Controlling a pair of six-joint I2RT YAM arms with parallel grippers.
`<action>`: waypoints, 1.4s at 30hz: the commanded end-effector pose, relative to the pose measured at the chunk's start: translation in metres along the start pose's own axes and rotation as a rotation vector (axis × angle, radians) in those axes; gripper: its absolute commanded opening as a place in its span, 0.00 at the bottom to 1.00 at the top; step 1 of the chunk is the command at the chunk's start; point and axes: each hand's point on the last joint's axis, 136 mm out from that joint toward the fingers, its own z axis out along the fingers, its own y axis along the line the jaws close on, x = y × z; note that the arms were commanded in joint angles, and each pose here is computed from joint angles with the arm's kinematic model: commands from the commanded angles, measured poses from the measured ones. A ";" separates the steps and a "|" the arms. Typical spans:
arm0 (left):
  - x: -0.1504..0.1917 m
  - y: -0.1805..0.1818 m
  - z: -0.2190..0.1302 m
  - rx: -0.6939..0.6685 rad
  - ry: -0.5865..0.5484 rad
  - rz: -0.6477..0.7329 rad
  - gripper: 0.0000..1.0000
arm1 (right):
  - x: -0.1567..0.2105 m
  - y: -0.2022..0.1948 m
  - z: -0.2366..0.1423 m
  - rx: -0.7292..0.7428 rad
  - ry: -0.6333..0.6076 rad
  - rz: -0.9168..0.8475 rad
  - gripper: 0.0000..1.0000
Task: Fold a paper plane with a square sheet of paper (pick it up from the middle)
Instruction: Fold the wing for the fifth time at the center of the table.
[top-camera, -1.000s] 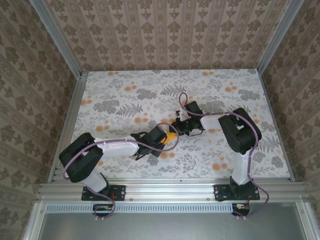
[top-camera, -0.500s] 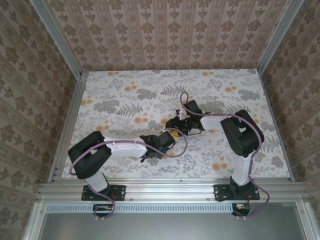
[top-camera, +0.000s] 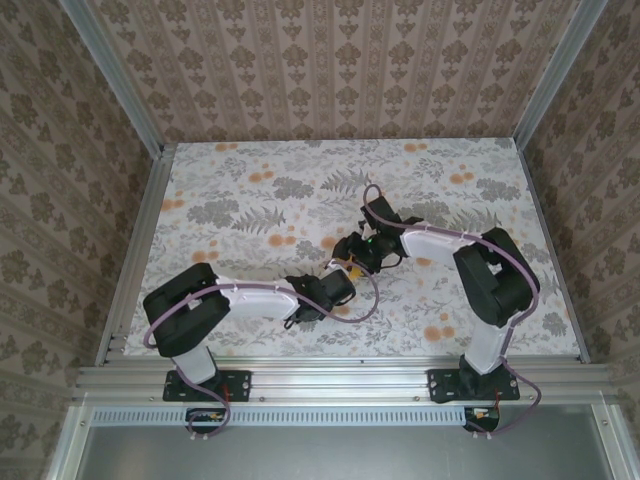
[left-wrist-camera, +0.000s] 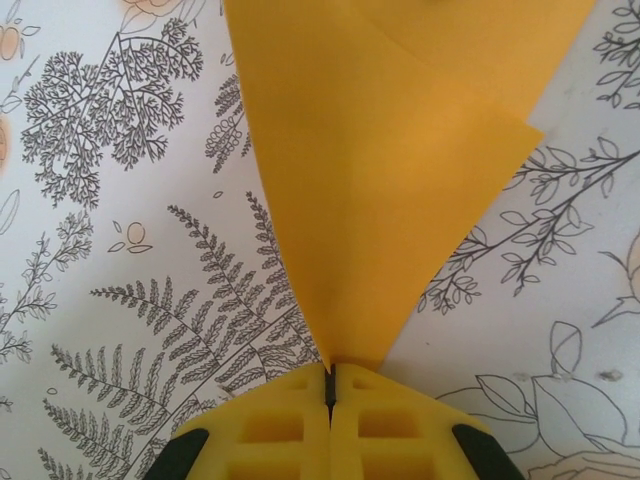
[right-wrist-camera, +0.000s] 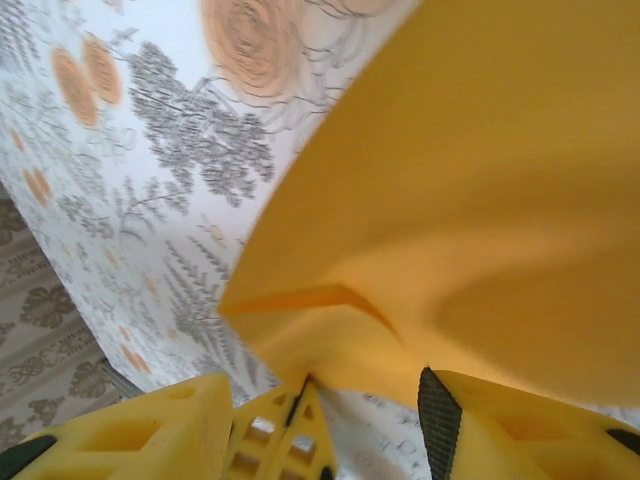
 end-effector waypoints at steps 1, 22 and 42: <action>0.018 0.000 0.006 -0.026 0.053 0.054 0.00 | 0.005 0.004 -0.011 0.032 -0.012 0.067 0.55; 0.016 -0.007 0.005 -0.023 0.035 0.080 0.00 | 0.009 0.005 0.036 0.007 0.073 0.166 0.56; 0.016 -0.009 0.007 -0.026 0.035 0.087 0.00 | 0.009 -0.003 0.043 0.032 0.086 0.175 0.38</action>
